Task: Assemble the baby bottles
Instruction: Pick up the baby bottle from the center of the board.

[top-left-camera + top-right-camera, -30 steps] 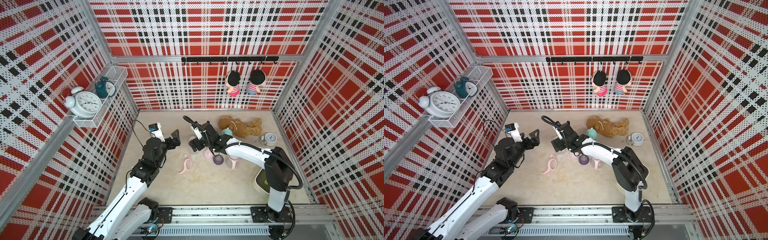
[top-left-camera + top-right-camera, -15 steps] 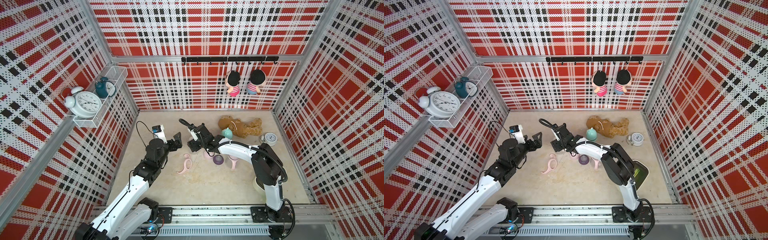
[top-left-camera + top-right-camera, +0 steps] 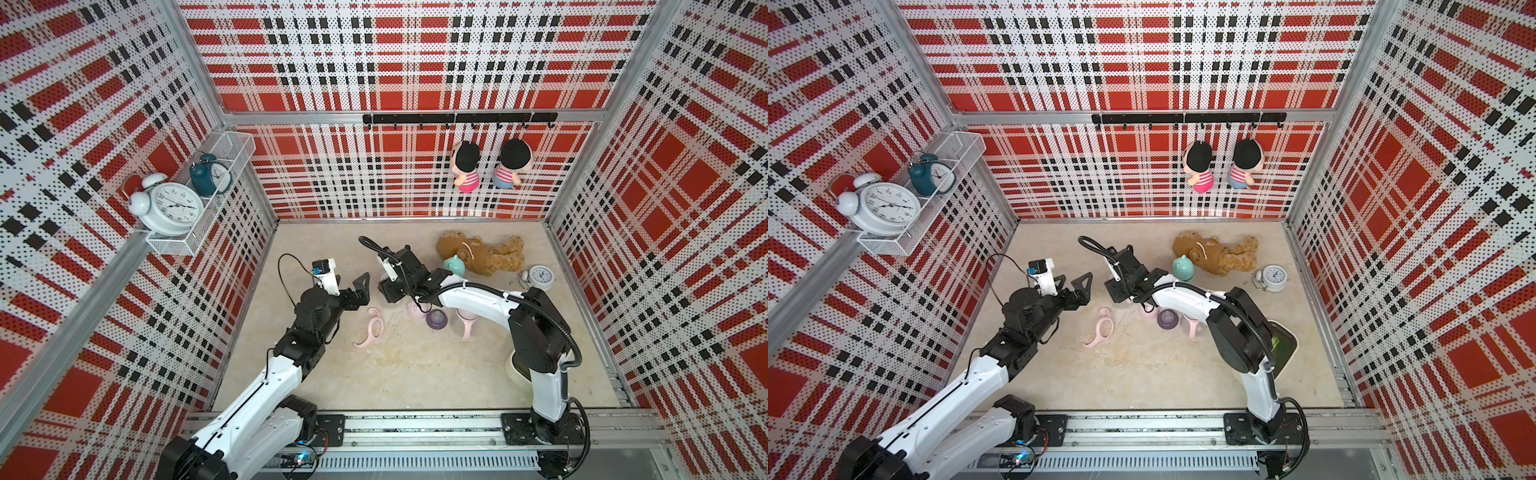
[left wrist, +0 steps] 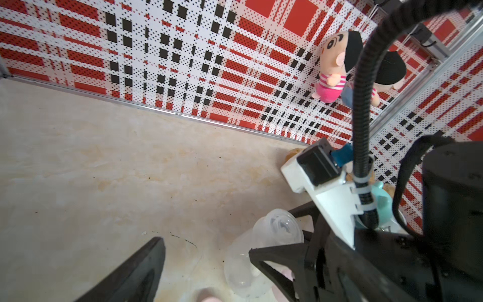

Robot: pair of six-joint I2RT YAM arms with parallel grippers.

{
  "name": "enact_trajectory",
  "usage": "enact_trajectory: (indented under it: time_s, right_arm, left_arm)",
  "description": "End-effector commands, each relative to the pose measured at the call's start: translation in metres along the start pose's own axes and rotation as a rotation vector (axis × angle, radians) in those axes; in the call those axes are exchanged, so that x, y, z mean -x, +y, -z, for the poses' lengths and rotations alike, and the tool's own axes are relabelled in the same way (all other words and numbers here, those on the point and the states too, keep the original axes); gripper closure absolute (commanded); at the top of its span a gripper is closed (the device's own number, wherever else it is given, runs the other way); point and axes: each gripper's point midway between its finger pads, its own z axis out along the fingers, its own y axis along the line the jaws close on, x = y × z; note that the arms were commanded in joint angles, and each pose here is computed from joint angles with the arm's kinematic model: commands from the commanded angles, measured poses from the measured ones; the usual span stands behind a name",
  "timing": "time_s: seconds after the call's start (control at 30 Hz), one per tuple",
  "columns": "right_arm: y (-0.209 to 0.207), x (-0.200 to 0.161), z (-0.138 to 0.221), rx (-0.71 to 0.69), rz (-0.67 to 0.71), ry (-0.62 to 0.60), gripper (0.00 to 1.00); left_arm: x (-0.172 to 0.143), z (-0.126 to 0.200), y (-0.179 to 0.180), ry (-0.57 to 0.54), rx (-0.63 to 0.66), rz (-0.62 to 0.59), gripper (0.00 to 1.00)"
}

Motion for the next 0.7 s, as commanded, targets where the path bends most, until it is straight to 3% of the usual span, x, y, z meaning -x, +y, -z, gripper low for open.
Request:
enact_trajectory:
  time_s: [0.0,0.23,0.5,0.67]
  right_arm:
    - [-0.006,0.04,0.053,0.009,0.001,-0.093,0.41]
    - [-0.007,0.051,0.11,0.069,0.005,-0.093,0.41]
    - [0.006,0.059,0.172,0.194,0.023,-0.123,0.4]
    - [0.02,0.06,0.197,0.286,0.025,-0.157,0.4]
  left_arm:
    - [0.01,0.002,-0.029,-0.072,-0.123,-0.081,0.02]
    - [-0.011,0.003,-0.065,-0.081,-0.262,-0.226,0.02]
    - [-0.047,0.0,-0.104,0.016,-0.524,-0.408,0.02]
    - [-0.055,0.0,-0.125,0.022,-0.642,-0.452,0.02]
